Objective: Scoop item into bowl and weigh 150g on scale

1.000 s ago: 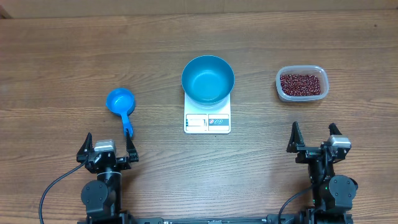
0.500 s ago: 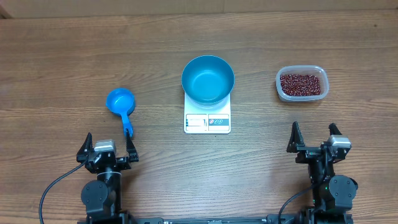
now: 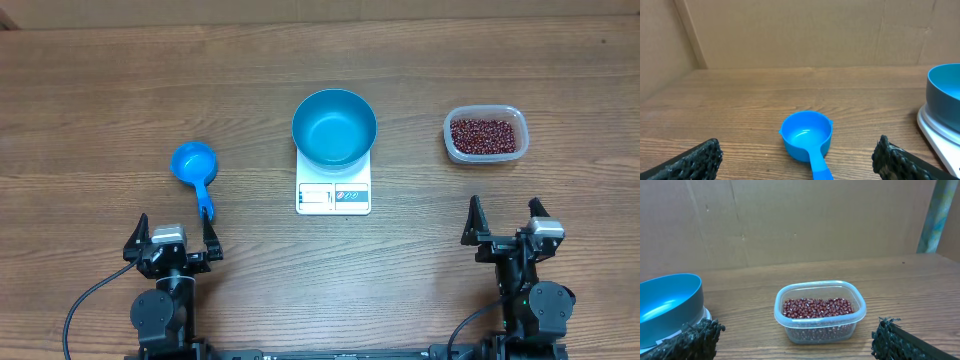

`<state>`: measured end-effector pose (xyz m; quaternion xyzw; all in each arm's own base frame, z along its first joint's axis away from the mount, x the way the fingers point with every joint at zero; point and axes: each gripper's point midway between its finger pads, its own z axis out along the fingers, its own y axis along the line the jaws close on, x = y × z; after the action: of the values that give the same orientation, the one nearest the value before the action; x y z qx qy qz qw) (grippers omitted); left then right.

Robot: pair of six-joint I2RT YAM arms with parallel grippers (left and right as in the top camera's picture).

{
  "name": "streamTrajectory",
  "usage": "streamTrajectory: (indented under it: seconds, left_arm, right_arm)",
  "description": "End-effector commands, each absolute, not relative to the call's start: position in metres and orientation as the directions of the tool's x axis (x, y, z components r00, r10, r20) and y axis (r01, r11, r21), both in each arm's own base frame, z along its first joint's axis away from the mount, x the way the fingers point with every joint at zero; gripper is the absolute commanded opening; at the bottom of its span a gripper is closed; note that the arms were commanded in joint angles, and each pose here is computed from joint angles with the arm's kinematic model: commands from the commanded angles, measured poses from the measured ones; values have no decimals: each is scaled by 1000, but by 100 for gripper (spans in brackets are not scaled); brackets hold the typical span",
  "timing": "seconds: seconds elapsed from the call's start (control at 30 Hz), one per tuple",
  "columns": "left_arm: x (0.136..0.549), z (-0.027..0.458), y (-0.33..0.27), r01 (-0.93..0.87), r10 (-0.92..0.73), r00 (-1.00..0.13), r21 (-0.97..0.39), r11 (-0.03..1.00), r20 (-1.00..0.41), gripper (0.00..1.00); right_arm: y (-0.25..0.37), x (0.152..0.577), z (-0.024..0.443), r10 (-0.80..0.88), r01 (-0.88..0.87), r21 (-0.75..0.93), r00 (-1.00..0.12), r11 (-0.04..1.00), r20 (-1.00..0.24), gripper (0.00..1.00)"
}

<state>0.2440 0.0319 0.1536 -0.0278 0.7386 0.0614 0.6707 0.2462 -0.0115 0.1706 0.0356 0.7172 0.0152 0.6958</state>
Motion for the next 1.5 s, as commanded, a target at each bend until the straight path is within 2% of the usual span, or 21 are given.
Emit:
streamTrajectory:
  seconds: [0.0, 0.2, 0.67, 1.0, 1.23, 1.47]
  left_arm:
    - [242, 162, 31, -117, 32, -88, 43, 992, -996, 100]
    - [237, 175, 30, -117, 31, -99, 43, 992, -995, 100]
    - [241, 201, 28, -93, 34, -241, 57, 994, -970, 100]
    - [268, 209, 30, -68, 0, -477, 37, 997, -879, 99]
    - [292, 206, 34, -64, -30, -698, 20, 998, -716, 100]
    - [321, 187, 38, -61, -49, -834, 2, 998, -549, 99]
  right_arm:
    - [-15, 246, 170, 67, 46, 66, -21, 997, -998, 100]
    - [-15, 246, 170, 67, 46, 66, -21, 997, -998, 100]
    - [-15, 246, 170, 67, 46, 66, -21, 997, -998, 100]
    - [-15, 246, 170, 67, 46, 66, -21, 997, -998, 100]
    - [-15, 246, 170, 67, 46, 66, -21, 997, -998, 100]
    - [-15, 246, 170, 67, 46, 66, -21, 997, -998, 100]
